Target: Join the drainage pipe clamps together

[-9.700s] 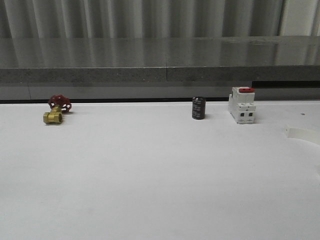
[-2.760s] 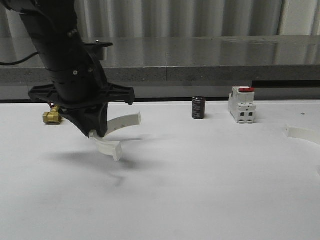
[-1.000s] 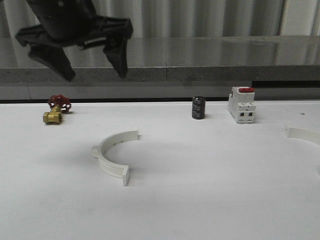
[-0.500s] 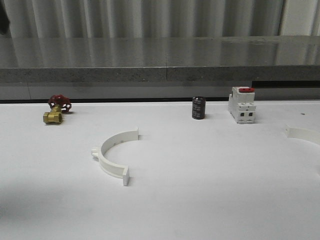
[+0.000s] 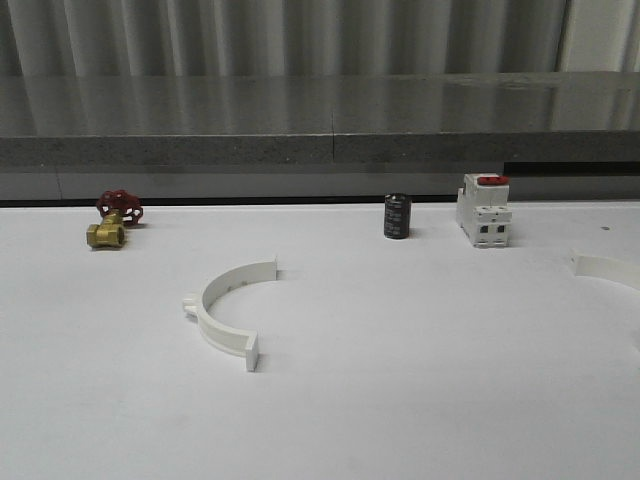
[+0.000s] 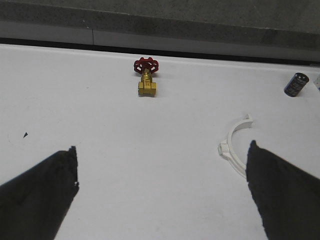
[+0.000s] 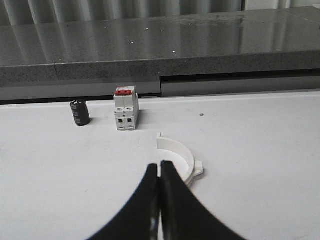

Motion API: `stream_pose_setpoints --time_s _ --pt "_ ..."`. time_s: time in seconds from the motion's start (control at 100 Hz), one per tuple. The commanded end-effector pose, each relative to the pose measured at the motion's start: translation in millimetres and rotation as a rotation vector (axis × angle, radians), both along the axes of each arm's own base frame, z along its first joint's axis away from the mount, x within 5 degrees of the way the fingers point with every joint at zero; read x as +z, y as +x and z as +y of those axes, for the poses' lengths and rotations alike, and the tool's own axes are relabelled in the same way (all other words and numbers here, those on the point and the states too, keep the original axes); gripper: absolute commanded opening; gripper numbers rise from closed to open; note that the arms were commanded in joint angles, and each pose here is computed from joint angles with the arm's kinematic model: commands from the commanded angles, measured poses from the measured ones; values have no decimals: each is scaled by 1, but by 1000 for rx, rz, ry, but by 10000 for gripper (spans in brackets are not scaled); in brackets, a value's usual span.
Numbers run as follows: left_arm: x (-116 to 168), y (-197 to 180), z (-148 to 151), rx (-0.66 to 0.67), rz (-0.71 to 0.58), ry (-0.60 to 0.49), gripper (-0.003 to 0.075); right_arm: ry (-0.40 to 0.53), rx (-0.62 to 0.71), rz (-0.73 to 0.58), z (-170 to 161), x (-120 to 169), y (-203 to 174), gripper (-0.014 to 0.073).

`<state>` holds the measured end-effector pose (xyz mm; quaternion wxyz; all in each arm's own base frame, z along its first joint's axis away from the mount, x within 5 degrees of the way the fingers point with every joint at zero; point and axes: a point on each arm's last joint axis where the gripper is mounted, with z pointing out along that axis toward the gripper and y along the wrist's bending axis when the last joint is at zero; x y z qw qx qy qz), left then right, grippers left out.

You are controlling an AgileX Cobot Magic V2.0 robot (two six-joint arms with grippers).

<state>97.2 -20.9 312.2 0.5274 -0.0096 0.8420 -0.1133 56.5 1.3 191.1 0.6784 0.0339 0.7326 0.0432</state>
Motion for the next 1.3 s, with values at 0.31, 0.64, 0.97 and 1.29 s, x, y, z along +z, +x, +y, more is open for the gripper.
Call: stream_pose_setpoints --time_s 0.31,0.64,0.97,1.29 --pt "10 -25 7 -5 -193 -44 358 -6 -6 -112 -1 14 -2 -69" --pt "11 -25 7 -6 -194 -45 -20 -6 -6 -113 -1 14 -2 -69" --pt "10 -25 6 -6 -193 -44 -20 -2 -8 -204 -1 41 -6 -69" --pt "10 -25 6 -6 -193 -44 -20 28 12 109 1 104 10 -69"
